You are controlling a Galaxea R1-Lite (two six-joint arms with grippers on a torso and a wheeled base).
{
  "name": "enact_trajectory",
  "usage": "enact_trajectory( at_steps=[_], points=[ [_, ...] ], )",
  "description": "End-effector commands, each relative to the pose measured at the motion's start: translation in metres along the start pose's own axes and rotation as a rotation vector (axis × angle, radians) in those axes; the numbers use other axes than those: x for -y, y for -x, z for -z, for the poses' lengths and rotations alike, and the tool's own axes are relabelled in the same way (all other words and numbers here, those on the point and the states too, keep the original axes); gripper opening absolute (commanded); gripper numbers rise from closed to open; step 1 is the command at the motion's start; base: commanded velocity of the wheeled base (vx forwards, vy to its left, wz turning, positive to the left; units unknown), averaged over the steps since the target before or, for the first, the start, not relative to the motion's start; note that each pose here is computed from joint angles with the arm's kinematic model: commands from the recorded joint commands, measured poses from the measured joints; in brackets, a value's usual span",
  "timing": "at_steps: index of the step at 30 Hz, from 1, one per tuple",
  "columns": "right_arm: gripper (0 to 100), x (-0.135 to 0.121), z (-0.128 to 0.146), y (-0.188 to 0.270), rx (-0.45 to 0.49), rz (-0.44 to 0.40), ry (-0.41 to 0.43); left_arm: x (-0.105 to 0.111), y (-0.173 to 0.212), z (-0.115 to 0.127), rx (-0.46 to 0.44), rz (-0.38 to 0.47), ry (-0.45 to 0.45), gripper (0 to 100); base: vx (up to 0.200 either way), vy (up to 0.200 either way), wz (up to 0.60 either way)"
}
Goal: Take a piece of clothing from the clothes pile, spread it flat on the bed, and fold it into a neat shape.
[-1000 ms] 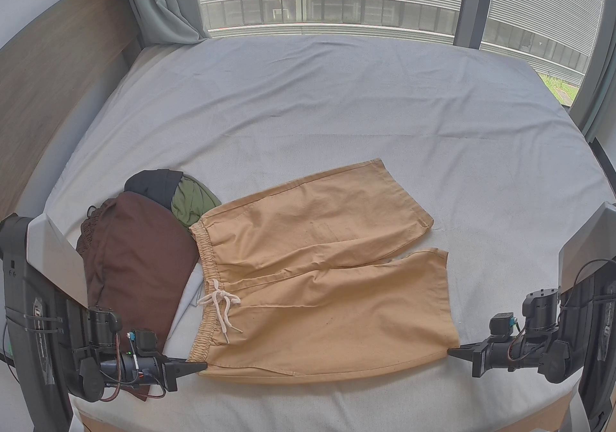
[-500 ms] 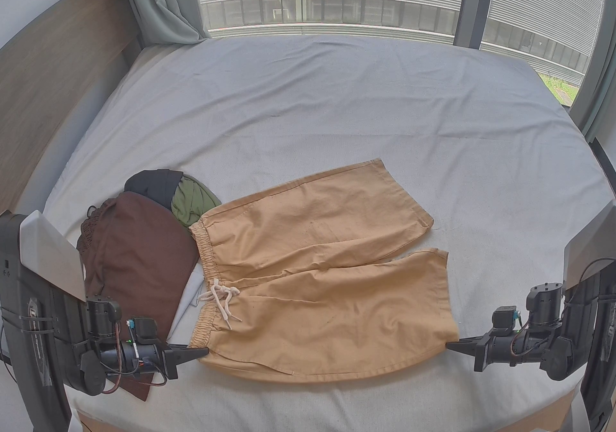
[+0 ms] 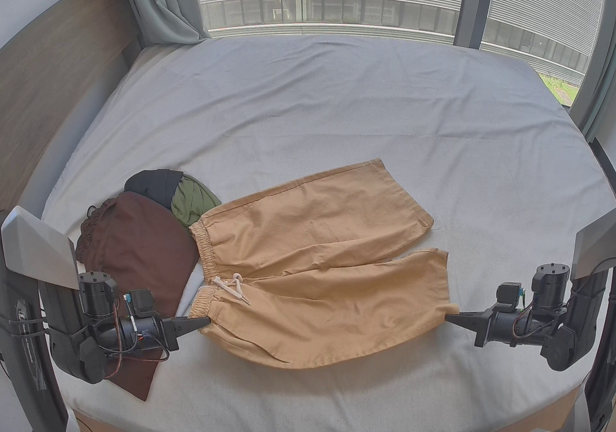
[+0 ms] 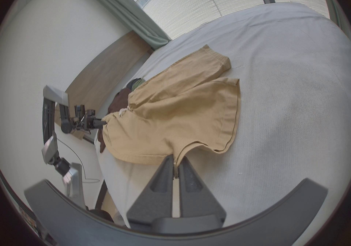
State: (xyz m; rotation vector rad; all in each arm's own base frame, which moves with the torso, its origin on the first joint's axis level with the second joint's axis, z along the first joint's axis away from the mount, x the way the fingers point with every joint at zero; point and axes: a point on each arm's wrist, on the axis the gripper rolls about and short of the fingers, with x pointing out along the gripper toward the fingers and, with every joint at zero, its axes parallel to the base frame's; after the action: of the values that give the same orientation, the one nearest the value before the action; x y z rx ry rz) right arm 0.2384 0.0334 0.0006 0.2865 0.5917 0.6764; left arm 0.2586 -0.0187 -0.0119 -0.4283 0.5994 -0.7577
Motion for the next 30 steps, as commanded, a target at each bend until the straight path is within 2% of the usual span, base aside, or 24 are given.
enact_trajectory(
  at_steps=[1, 6, 30],
  points=[
    [0, -0.007, -0.018, 0.002, 0.073, -0.018, 0.005, 0.010, 0.000, -0.014, 0.040, 0.022, -0.028, 0, 0.000, 0.000, 0.00],
    [0, -0.011, -0.024, 0.005, 0.095, -0.025, 0.002, 0.006, -0.002, -0.020, 0.063, 0.016, -0.042, 0, 0.000, 0.000, 0.00],
    [0, -0.024, -0.027, 0.020, 0.115, -0.038, 0.020, 0.006, -0.012, -0.043, 0.156, -0.020, 0.027, 0, 0.000, 0.000, 0.00]
  ],
)
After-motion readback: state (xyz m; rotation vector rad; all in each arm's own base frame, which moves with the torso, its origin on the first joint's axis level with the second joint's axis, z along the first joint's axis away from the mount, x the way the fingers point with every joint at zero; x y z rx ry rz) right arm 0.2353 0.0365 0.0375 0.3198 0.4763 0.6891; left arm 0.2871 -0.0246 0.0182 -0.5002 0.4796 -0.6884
